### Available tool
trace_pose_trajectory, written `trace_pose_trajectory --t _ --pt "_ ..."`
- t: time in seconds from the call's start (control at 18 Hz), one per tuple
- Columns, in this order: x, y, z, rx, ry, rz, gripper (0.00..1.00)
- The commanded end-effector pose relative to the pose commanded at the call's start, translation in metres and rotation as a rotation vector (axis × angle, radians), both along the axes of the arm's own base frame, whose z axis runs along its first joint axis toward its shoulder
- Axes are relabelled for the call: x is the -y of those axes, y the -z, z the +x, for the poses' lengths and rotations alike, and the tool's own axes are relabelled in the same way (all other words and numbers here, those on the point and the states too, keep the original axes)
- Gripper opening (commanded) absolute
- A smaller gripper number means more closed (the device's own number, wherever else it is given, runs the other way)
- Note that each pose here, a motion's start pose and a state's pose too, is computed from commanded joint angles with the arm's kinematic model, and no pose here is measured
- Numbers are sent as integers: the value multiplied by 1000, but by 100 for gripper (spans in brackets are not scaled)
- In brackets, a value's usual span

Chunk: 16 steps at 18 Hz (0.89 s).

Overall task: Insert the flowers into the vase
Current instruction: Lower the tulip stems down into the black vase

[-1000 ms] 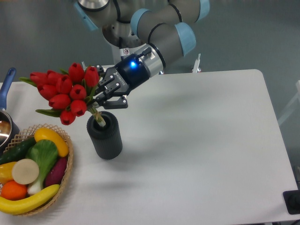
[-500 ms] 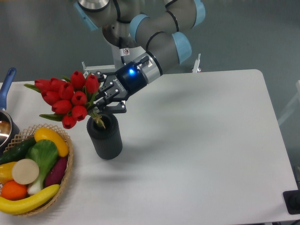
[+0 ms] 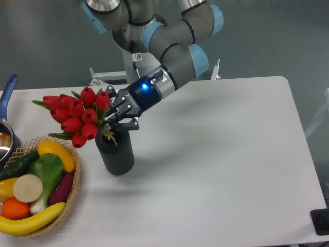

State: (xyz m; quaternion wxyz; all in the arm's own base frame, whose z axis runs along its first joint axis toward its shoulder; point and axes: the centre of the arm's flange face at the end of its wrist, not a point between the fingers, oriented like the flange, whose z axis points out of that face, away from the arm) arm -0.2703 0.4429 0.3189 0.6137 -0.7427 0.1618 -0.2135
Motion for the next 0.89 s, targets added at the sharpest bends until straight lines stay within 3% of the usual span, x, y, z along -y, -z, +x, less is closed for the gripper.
trace_pose_trajectory --t 0.67,0.89 --pt "3 24 0 -2 4 -5 23" --pt "9 36 -2 -49 -4 -73 23"
